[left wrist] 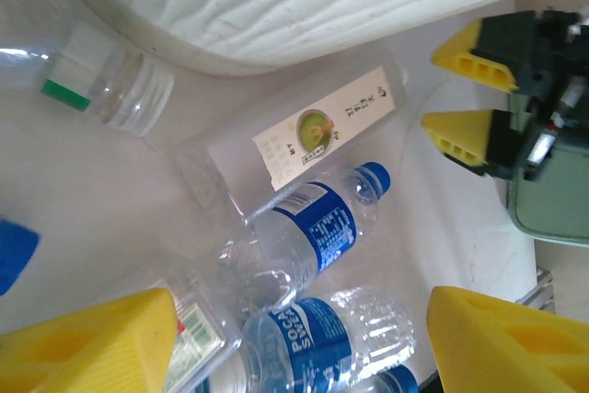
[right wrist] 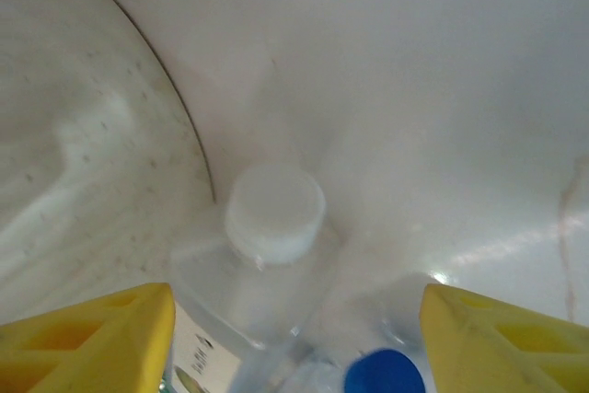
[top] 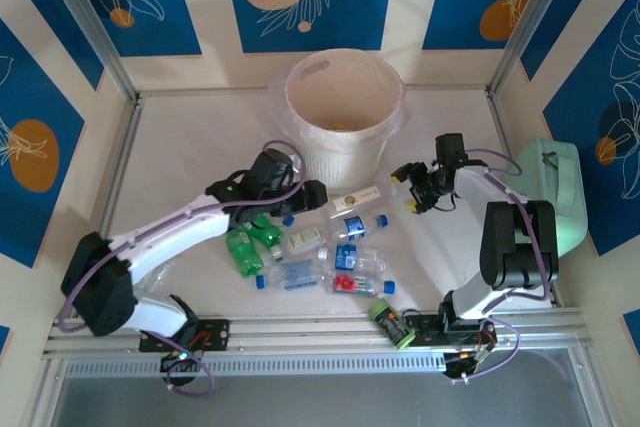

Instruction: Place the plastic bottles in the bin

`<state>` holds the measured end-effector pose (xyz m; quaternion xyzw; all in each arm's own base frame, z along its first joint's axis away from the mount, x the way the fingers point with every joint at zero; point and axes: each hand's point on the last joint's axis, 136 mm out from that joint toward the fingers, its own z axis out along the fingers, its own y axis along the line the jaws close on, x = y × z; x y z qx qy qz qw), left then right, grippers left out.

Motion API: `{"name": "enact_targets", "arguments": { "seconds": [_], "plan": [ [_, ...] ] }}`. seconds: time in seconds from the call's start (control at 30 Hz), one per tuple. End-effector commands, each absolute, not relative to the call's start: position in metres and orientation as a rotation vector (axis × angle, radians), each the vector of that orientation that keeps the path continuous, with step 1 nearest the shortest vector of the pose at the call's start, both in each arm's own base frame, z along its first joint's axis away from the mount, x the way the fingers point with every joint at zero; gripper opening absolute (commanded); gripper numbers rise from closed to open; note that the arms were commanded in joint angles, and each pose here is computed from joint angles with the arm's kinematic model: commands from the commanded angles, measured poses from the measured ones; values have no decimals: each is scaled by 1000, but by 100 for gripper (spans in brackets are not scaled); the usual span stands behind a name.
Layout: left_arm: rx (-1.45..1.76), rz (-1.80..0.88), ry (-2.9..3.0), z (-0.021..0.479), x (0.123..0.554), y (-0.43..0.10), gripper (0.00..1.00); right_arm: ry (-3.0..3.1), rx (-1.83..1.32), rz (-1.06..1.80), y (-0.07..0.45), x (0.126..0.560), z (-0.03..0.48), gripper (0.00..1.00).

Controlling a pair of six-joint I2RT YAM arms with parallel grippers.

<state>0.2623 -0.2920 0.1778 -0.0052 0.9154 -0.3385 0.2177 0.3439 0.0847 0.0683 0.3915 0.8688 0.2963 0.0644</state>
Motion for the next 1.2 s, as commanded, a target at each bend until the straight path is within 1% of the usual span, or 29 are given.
{"name": "enact_targets", "arguments": {
  "seconds": [0.0,0.13,0.37,0.57,0.9,1.17],
  "plan": [
    [12,-804,2589,163,244,-264,72,2590,1197,979,99,361,75,71],
    [7,-802,2566,171,233,-251,72,2605,1248,934,102,364,65,70],
    [35,-789,2520,188,228,-240,72,2624,1325,867,105,362,46,67],
    [39,-769,2523,185,227,-236,72,2638,1356,855,106,362,35,63],
    [27,-779,2490,192,229,-235,72,2637,1349,868,104,362,33,45],
    [35,-786,2493,193,229,-237,73,2589,1283,937,107,362,50,38]
  ]
}}
